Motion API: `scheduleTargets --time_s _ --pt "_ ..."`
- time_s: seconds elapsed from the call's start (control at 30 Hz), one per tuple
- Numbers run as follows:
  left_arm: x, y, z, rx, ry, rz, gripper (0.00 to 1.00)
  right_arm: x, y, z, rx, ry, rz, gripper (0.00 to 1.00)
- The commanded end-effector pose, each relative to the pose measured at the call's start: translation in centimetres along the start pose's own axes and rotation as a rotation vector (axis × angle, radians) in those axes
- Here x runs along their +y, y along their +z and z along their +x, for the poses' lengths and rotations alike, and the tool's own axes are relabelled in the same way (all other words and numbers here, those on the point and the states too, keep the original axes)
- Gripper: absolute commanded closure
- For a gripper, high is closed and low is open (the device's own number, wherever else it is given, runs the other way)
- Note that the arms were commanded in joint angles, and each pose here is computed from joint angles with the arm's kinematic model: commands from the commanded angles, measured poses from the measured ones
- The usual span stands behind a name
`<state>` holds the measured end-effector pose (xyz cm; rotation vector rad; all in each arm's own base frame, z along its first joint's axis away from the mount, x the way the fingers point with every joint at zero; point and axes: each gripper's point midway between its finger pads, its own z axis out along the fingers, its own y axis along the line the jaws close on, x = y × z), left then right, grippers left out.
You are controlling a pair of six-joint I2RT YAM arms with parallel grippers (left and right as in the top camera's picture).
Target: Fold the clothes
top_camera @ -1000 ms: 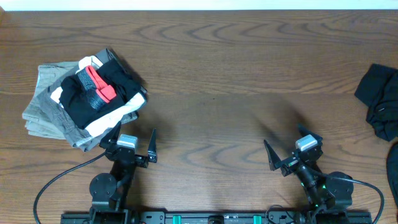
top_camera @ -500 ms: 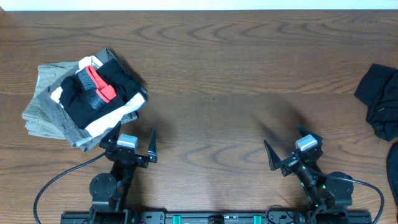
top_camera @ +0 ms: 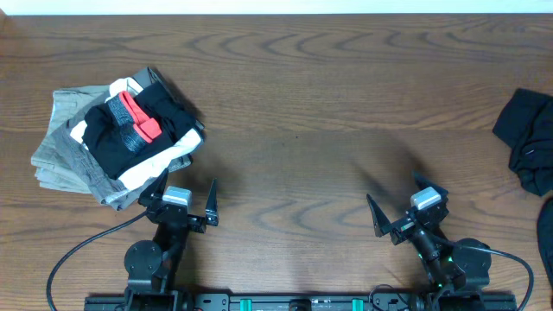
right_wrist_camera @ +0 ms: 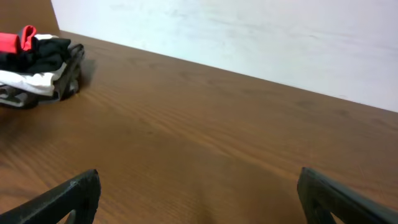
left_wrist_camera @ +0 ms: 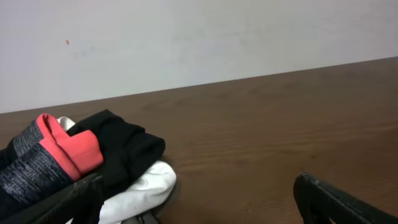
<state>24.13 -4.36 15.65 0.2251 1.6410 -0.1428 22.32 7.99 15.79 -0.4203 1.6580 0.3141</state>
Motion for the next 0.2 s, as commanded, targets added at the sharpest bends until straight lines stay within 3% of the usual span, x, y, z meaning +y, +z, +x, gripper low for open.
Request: scheduleTargets --time_s 0.0,0.17 --pt "-0.26 0.04 1.61 0.055 -0.015 0.012 0.02 0.02 -0.01 0.09 -0.001 -0.01 -0.002 0.01" --pt "-0.26 0.04 1.61 0.055 -0.015 0.012 0.02 0.02 -0.01 0.09 -0.001 -0.01 -0.002 0.01"
